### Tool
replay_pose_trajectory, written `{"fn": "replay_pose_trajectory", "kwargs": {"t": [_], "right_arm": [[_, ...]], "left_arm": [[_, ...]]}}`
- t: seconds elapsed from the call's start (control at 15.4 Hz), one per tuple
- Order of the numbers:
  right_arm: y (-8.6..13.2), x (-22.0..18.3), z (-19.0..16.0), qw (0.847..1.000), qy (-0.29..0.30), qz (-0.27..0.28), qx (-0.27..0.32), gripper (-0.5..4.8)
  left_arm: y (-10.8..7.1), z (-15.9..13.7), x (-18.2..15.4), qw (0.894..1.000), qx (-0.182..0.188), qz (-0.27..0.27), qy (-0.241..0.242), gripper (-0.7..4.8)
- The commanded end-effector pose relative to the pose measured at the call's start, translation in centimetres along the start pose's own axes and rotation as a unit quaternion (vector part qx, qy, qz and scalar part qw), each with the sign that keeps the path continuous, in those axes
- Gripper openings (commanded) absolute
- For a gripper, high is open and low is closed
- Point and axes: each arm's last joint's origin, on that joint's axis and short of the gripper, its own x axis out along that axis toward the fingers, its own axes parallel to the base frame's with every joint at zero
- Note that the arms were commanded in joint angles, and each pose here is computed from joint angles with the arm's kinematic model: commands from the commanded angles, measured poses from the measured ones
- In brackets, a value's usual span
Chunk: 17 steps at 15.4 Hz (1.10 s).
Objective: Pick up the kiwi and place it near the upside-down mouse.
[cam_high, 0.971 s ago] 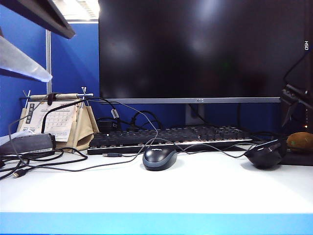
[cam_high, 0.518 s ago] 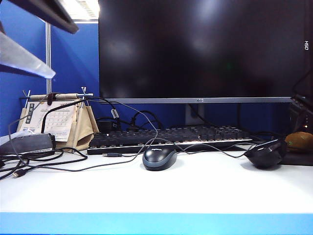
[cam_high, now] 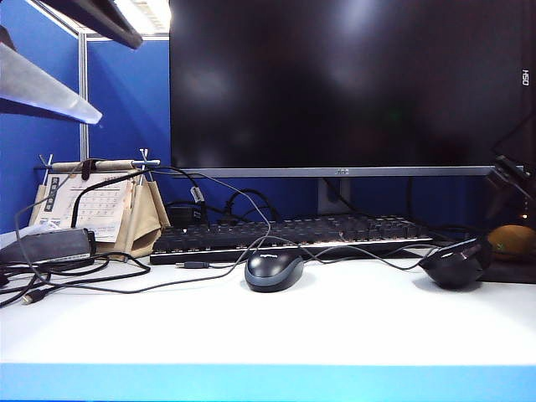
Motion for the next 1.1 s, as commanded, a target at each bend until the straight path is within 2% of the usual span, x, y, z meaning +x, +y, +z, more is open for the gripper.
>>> {"fn": "replay_pose_trajectory", "kwargs": {"t": [0.06,0.32,0.45,0.65,0.71,0.78,1.1], "right_arm": [[0.9,0.8,-0.1,1.0,0.014,0.012,-0.004,4.79],[-0.8,1.6,-1.1,0.997,0.035,-0.054,-0.042,4.79],[-1.5,1.7,-1.5,0.995,0.038,-0.089,-0.038,4.79],[-1.5,1.8,-1.3,0.995,0.028,-0.087,-0.04,4.73],[-1.5,1.8,-1.3,0.995,0.026,-0.086,-0.043,3.77],[-1.4,1.8,-1.3,0.994,0.028,-0.083,-0.068,2.4],[-1.3,1.8,-1.3,0.994,0.031,-0.074,-0.08,2.37]], "left_arm": [[-0.1,0.2,-0.1,1.0,-0.017,-0.01,-0.005,3.55],[-0.1,0.2,-0.1,1.0,-0.028,-0.01,-0.004,3.55],[-0.1,0.1,-0.1,0.999,-0.032,-0.009,-0.001,3.55],[-0.1,0.0,-0.1,0.999,-0.043,-0.006,0.005,3.55],[-0.1,0.0,-0.1,0.999,-0.043,-0.006,0.005,3.55],[-0.1,0.0,-0.1,0.999,-0.043,-0.006,0.005,3.55],[-0.1,0.0,0.0,0.999,-0.043,-0.006,0.005,3.55]]}}
